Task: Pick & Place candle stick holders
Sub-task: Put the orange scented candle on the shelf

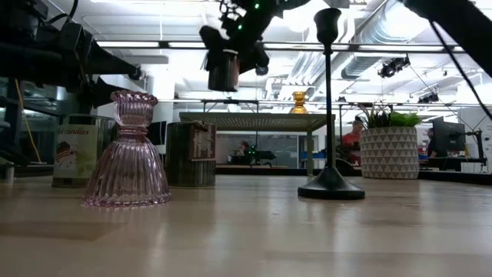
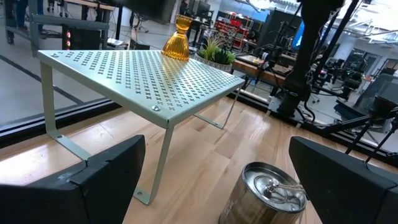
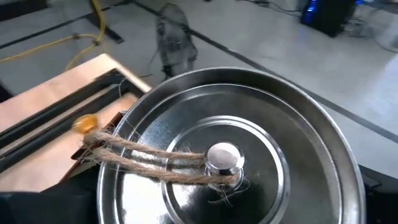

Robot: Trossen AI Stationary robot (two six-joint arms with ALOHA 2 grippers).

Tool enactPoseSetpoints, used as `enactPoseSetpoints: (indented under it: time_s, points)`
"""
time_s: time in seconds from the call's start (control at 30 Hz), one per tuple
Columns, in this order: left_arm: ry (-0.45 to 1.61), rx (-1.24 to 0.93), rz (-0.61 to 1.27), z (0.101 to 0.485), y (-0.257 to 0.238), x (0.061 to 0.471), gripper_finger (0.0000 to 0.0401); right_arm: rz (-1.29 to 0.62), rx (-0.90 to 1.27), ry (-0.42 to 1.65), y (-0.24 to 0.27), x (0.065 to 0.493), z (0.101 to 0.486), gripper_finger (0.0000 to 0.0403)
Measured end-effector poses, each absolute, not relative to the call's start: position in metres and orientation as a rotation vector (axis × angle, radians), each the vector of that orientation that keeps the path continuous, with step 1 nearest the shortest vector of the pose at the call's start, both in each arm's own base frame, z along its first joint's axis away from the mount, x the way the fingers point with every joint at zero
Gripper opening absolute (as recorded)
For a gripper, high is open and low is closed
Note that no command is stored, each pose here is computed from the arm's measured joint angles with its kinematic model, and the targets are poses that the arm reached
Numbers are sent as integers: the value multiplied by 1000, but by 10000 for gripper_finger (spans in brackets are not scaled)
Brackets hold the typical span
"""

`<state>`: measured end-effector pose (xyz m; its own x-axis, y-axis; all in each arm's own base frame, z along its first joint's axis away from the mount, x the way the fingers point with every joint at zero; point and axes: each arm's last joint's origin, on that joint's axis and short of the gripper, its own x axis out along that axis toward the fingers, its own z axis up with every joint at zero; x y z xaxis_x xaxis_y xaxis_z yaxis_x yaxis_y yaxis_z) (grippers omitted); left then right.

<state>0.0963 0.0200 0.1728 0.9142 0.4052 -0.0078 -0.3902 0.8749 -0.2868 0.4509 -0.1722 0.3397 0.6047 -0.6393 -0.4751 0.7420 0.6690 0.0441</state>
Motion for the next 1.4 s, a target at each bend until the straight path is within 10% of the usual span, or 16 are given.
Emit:
enactPoseSetpoints:
  time_s: [1.4]
  points:
    - [-53, -289, 414, 173, 20, 96, 391, -905, 418, 416, -220, 472, 280, 346]
